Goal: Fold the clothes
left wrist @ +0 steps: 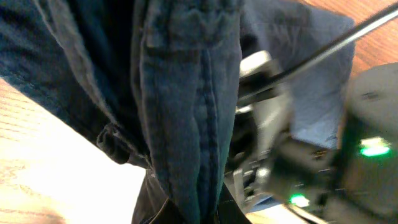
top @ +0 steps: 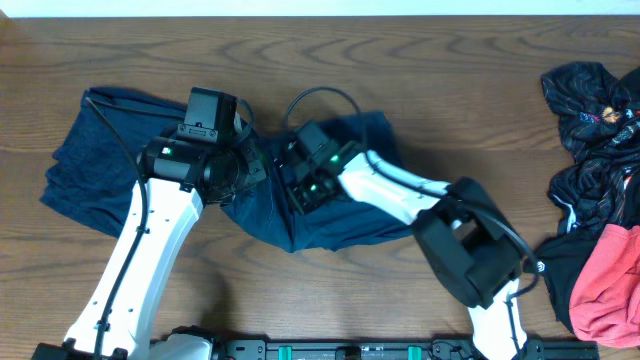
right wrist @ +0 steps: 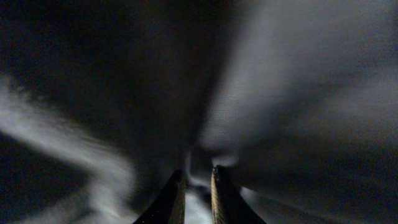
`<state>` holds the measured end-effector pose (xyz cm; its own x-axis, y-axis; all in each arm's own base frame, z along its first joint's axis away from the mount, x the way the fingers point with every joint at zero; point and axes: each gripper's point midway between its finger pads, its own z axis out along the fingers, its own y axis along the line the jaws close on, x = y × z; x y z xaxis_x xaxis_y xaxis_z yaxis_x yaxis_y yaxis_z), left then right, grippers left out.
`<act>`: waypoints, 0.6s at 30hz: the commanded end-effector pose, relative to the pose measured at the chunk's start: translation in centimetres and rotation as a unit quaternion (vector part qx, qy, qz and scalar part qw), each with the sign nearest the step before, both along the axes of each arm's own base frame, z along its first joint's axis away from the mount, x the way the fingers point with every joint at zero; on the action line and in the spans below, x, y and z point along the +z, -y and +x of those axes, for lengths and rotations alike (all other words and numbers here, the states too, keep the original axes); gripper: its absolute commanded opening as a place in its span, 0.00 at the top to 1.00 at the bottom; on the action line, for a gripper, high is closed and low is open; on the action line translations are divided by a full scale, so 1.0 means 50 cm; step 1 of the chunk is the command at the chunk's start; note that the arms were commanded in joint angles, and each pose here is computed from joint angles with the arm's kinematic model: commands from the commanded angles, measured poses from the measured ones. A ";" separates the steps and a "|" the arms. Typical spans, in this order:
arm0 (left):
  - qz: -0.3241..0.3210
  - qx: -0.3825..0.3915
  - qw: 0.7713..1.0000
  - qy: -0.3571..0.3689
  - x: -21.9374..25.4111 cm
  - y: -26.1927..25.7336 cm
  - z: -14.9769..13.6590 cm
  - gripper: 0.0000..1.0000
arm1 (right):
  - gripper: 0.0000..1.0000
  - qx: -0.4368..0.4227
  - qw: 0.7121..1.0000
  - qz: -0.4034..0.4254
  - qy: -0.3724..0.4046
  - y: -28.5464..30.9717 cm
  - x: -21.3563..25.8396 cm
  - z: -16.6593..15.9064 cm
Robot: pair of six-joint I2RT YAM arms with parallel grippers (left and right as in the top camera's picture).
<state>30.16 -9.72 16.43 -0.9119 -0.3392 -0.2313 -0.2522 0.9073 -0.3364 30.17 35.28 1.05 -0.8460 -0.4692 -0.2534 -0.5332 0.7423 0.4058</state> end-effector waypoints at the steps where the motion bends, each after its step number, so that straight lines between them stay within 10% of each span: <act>1: 0.007 -0.004 1.000 0.026 0.031 -0.005 0.011 0.94 | 0.83 -0.069 0.995 0.007 0.073 0.066 0.110 0.096; 8: 0.014 0.000 1.000 0.027 0.030 -0.010 0.012 0.94 | 0.81 -0.174 0.976 -0.056 0.115 0.266 0.183 0.184; 18: 0.013 0.000 1.000 0.028 0.030 -0.009 0.013 0.94 | 0.82 -0.203 0.968 -0.149 0.012 0.412 0.042 0.136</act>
